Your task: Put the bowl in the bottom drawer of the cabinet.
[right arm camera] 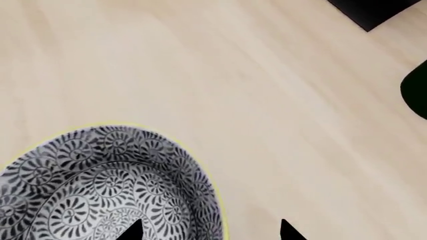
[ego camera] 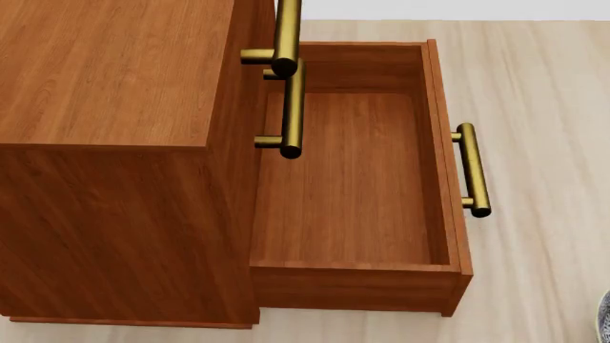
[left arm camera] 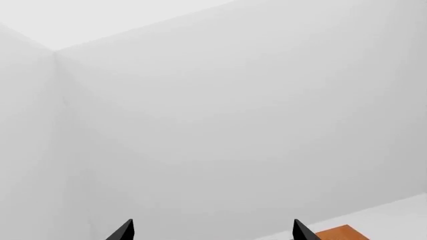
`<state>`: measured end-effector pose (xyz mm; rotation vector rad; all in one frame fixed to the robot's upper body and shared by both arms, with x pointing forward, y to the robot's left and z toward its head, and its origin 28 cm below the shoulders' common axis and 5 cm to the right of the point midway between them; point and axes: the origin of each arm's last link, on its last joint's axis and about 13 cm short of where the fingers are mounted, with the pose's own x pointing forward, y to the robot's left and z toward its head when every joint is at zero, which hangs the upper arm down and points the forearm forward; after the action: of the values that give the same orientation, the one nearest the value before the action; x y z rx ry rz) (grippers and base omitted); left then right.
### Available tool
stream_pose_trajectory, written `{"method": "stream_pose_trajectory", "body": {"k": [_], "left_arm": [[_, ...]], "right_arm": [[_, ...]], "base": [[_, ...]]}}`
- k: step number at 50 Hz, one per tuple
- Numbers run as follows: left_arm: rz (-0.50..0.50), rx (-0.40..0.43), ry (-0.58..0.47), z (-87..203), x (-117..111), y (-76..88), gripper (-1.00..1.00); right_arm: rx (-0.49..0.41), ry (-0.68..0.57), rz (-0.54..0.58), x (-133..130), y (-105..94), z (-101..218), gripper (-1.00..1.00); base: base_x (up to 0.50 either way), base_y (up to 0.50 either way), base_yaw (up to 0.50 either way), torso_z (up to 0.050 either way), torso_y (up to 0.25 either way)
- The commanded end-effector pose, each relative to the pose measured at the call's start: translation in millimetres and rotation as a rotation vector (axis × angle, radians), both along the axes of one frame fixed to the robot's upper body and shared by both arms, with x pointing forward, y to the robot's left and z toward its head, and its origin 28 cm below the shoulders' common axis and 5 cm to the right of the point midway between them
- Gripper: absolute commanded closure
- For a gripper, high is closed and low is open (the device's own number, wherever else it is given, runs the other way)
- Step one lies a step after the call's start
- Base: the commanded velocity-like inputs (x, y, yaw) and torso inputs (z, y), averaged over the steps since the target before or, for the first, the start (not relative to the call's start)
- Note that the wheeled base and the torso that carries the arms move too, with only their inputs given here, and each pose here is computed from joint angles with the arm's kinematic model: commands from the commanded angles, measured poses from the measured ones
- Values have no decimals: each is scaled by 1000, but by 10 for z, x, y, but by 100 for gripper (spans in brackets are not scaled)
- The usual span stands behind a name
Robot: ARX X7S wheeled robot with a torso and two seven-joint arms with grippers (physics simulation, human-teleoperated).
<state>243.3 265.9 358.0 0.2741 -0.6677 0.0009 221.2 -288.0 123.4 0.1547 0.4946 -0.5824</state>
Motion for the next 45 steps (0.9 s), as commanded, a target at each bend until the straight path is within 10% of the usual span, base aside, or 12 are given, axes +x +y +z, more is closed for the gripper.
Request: {"method": "stream_pose_trajectory", "body": {"k": [1, 19, 20, 45], "left_arm": [[-2, 1, 0, 3, 14, 1, -100], [0, 4, 6, -17, 39, -5, -100], [0, 5, 6, -17, 38, -6, -100], [-2, 4, 5, -13, 29, -19, -100]], "right_arm": [[9, 51, -16, 21, -51, -198, -100], [7, 50, -28, 29, -42, -220, -100], [4, 49, -33, 25, -43, -215, 100], [-9, 1, -24, -33, -41, -52, 100]], "base": [[0, 0, 0, 0, 0], [3, -2, 0, 0, -4], [0, 0, 0, 0, 0], [0, -1, 0, 0, -2]]}}
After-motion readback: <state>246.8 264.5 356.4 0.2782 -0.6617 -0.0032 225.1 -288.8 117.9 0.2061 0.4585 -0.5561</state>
